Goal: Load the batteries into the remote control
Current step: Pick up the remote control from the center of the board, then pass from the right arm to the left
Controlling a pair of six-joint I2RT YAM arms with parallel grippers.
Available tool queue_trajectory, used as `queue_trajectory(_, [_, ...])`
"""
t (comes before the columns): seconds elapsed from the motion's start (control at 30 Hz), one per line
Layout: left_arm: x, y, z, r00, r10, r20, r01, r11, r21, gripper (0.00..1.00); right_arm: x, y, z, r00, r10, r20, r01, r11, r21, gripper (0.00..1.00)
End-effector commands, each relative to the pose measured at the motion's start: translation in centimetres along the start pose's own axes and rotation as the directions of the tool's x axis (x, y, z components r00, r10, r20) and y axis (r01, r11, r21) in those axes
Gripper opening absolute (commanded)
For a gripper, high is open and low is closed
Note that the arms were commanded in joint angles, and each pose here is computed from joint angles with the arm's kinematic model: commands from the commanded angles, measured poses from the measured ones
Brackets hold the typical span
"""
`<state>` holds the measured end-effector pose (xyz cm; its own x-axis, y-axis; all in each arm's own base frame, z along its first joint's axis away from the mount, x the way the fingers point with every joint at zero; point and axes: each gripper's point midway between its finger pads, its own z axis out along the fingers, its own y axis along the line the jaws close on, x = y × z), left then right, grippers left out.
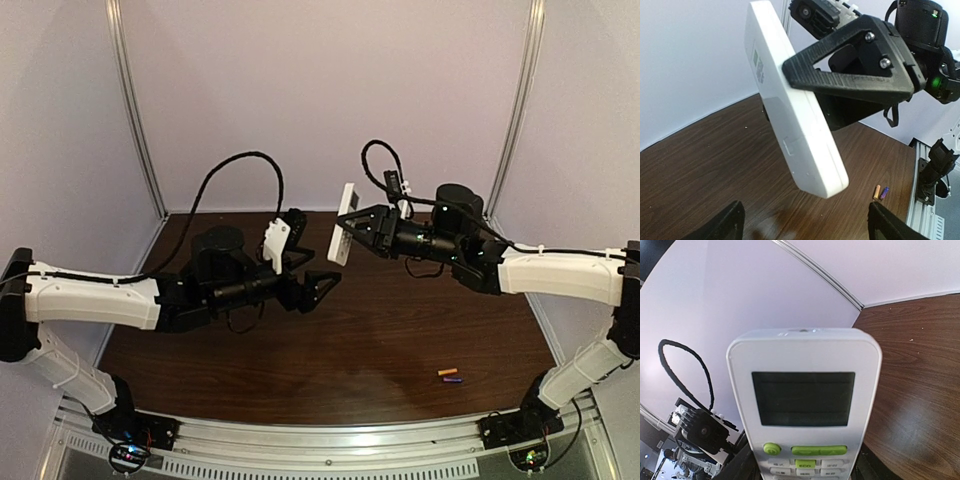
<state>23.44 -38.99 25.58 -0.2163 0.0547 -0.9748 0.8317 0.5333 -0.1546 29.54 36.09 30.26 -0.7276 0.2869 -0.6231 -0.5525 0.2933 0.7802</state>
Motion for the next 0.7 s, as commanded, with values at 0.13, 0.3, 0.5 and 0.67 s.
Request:
queue_trajectory(0.13, [-3.8,-0.3,1.4,0.991,0.058,0.125,-0.05,0.997,-0.064,0.8,-0.4,2.9,0.2,0.996,-0.037,0.077,0.044,0.995,-0.085,0.14])
queue_trajectory(0.3, [-4.0,0.4,1.7,0.989,0.054,0.139,-0.038,0.993,-0.112,0.68,0.1,2.9,0.3,0.996,-0.039,0.084,0.046,0.996,-0.082,0.14])
queue_trajectory(0.5, [-4.6,1.1,1.8,0.985,0.062,0.162,-0.036,0.987,-0.159,0.54,0.6,2.8,0.5,0.997,-0.019,0.081,0.027,0.995,-0.094,0.14])
queue_trajectory(0.67, [-4.6,1.2,2.1,0.984,0.079,0.158,-0.051,0.984,-0.168,0.35,0.9,2.5,0.4,0.997,-0.008,0.078,0.016,0.996,-0.093,0.14])
